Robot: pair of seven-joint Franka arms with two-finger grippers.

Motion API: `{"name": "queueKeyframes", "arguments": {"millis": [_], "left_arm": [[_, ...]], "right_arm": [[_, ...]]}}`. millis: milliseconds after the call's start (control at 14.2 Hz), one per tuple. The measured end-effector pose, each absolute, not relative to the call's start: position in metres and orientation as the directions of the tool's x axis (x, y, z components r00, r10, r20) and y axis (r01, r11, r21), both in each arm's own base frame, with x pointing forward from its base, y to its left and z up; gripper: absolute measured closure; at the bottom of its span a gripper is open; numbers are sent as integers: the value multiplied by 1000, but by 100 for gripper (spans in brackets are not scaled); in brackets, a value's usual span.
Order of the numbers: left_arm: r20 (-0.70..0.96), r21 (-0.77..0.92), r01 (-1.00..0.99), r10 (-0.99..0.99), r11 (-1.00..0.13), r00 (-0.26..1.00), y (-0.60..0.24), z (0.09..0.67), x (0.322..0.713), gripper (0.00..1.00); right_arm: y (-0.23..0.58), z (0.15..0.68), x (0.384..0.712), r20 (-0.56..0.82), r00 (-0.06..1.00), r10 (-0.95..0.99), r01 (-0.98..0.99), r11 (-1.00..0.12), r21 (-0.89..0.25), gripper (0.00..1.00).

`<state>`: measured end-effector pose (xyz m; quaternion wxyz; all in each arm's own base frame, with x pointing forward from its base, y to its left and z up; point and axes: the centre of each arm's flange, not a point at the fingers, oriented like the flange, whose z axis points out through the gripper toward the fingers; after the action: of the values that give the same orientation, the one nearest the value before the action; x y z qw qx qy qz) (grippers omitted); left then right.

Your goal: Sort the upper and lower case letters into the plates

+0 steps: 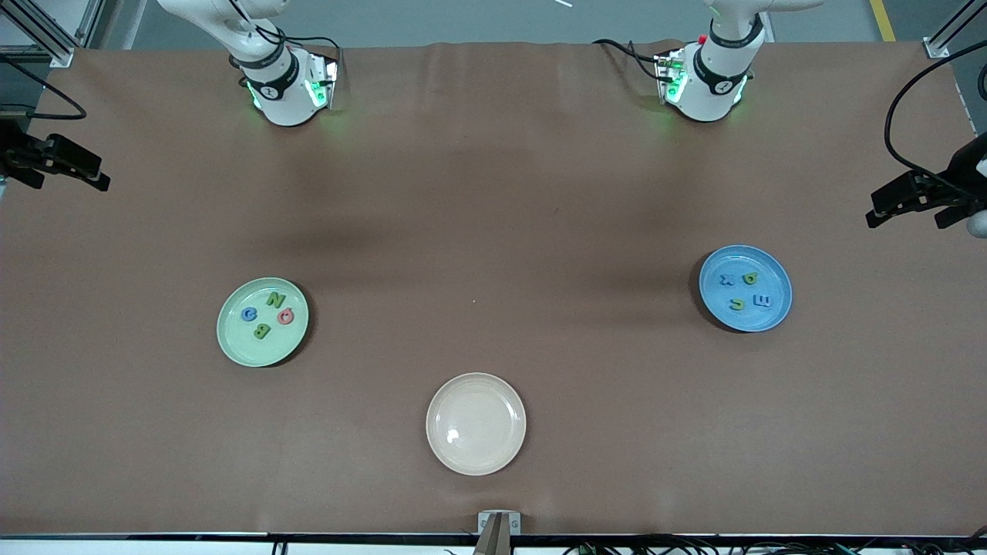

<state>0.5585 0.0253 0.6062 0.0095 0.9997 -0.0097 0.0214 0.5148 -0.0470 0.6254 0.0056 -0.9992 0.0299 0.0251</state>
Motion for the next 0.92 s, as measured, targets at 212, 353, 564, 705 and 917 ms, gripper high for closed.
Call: {"name": "queueKeyframes", "arguments": {"millis": [212, 353, 564, 705, 917], "left_arm": [[88, 16, -21, -19, -1000, 996, 25, 629, 558, 0], [84, 16, -20, -19, -1000, 996, 25, 634, 555, 0], [21, 21, -23, -23, -1000, 1000, 22, 630, 548, 0], [4, 22, -28, -28, -999, 1000, 16, 628, 546, 0], [2, 21, -33, -33, -999, 999, 13, 628, 546, 0]], "right_arm": [[-47, 624, 515, -54, 997, -59, -59, -998, -10, 0], [-47, 623, 515, -55, 997, -59, -59, -998, -10, 0], [-46, 623, 515, -56, 997, -58, -59, -998, -10, 0], [-46, 623, 515, -52, 997, -58, -58, -998, -10, 0], [-46, 624, 517, -40, 998, -58, -58, -998, -11, 0]]}}
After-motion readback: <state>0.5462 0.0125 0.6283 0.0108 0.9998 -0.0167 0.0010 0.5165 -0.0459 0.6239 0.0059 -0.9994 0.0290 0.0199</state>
